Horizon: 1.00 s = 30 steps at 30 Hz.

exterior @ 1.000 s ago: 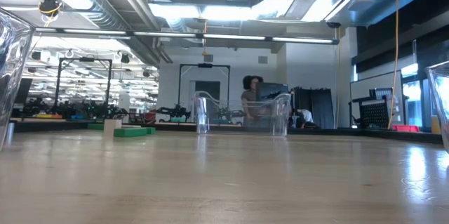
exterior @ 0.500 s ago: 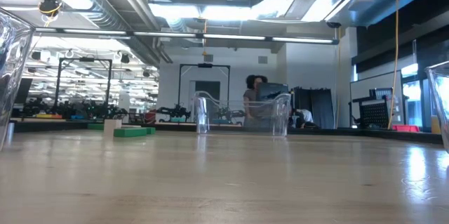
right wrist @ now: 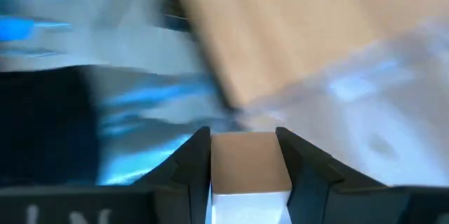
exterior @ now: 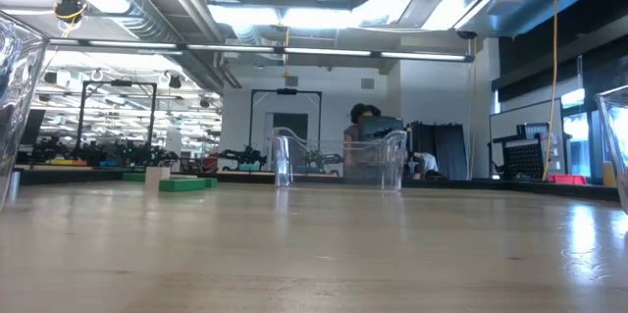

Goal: Sort & place blocks by color
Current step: Put the bottom light brown block into the bottom right transparent bin

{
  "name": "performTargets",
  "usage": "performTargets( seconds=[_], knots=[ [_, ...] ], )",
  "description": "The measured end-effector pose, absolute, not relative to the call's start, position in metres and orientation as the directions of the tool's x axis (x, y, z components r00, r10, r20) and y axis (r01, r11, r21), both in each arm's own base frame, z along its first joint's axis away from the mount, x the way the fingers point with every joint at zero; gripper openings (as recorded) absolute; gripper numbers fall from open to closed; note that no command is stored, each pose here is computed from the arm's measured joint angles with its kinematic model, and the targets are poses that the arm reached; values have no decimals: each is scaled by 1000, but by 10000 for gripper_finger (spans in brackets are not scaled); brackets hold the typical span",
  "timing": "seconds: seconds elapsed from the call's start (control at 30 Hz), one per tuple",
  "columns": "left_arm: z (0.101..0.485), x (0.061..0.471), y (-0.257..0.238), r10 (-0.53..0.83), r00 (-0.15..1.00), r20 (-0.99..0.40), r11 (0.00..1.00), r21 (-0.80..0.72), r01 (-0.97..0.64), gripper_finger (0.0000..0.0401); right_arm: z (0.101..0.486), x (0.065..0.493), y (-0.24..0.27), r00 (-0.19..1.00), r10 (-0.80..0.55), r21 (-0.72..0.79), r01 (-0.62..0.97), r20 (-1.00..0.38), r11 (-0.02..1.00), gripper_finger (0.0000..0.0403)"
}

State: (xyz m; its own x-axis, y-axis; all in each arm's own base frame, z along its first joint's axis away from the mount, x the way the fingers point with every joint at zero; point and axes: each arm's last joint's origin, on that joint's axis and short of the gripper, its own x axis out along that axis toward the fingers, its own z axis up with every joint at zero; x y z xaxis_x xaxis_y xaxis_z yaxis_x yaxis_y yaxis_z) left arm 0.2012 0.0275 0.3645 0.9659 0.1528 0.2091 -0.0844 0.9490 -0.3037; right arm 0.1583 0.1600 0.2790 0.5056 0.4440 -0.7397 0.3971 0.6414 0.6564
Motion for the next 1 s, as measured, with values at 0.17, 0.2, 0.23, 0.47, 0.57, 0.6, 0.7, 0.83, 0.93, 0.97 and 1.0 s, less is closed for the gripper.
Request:
performTargets(
  seconds=[0.17,0.2,0.23,0.47,0.57,0.6,0.7,0.83,0.93,0.97,1.0],
  knots=[
    [364,201,28,172,963,208,947,-305,-104,204,239,158,171,288,272,394,599,-918,697,132],
    [364,201,28,173,963,208,947,-303,-105,204,232,160,173,266,246,360,610,-932,706,132],
    [364,201,28,173,963,208,947,-302,-105,204,226,164,174,251,225,335,620,-942,709,132],
    [364,201,29,193,959,208,944,-305,-124,204,191,182,179,150,108,182,676,-983,715,132],
    [365,201,29,198,958,209,943,-307,-128,204,181,185,181,109,93,142,678,-990,721,140],
    [365,201,29,198,958,208,943,-307,-128,204,179,185,181,98,88,132,673,-991,728,147],
    [365,201,29,198,958,209,943,-307,-128,204,174,186,182,83,73,110,672,-994,732,162],
    [365,201,29,198,958,209,943,-307,-128,204,173,186,183,76,76,107,670,-994,734,169],
    [365,201,29,198,958,209,943,-307,-128,204,174,186,182,75,77,107,670,-994,735,171],
    [365,201,29,198,958,209,943,-307,-128,204,174,186,182,73,76,105,670,-994,735,171],
    [365,201,29,198,958,209,943,-307,-128,204,175,185,181,61,79,100,668,-995,738,172]
  ],
)
